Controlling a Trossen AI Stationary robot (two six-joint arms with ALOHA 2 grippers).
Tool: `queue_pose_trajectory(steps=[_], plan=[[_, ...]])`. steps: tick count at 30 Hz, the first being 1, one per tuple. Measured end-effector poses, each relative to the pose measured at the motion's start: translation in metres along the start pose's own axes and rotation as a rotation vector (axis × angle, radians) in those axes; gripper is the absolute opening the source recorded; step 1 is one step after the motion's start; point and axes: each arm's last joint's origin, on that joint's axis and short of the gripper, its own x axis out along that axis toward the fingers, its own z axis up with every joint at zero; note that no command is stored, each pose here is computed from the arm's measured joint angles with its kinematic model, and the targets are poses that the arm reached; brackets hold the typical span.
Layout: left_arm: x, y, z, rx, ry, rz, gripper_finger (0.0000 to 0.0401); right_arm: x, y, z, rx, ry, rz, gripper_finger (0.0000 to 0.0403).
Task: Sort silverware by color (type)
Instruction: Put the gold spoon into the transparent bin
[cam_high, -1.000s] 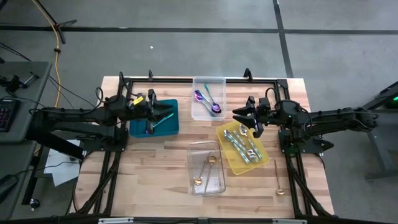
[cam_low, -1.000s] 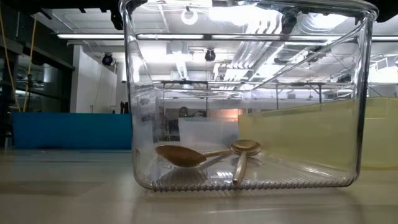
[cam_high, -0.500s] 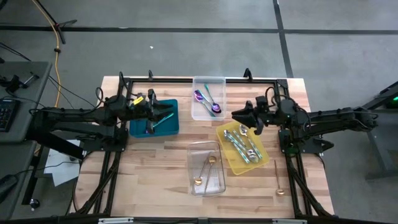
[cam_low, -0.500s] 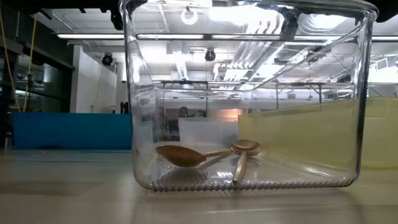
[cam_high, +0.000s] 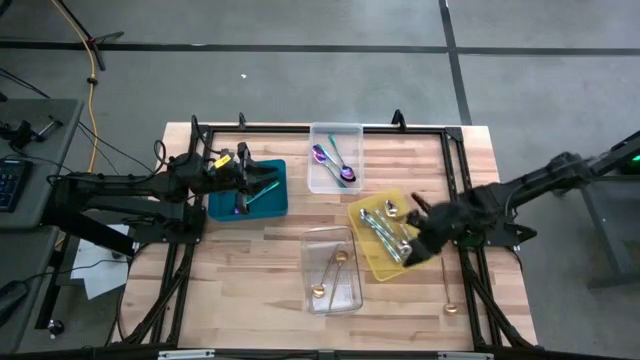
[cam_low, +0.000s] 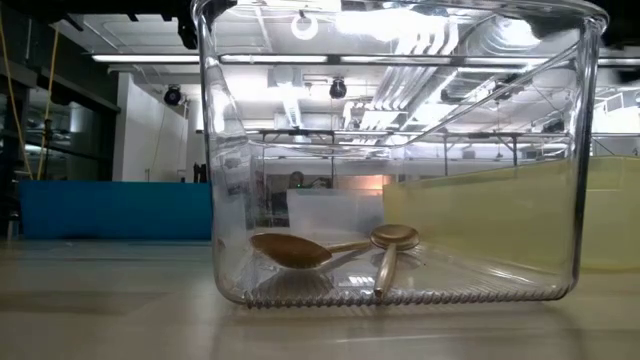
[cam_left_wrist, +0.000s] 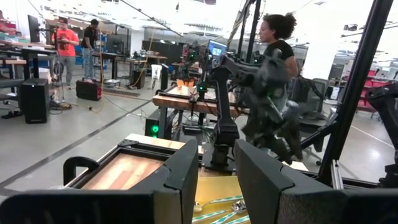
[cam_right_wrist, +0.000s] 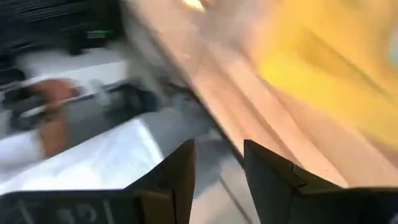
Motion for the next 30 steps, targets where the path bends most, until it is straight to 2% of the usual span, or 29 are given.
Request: queue_pose_trajectory(steps=[7, 13, 16, 30], plan=[[0.0, 0.0, 0.0, 0.0, 0.001, 0.0, 0.0099, 0.013, -0.039, -0.044, 0.382, 0.081, -0.351, 0.0128], [0.0, 0.0, 0.0, 0.0, 0.001, 0.0, 0.0099, 0.025, -0.071, -0.062, 0.545, 0.109, -0.484, 0.0128], [0.0, 0.0, 0.0, -0.001, 0.001, 0.0, 0.0099, 0.029, -0.087, -0.065, 0.583, 0.108, -0.536, 0.0128], [0.0, 0.0, 0.0, -0.002, 0.0, 0.0, 0.0099, 0.035, -0.115, -0.065, 0.49, 0.076, -0.642, 0.0128]])
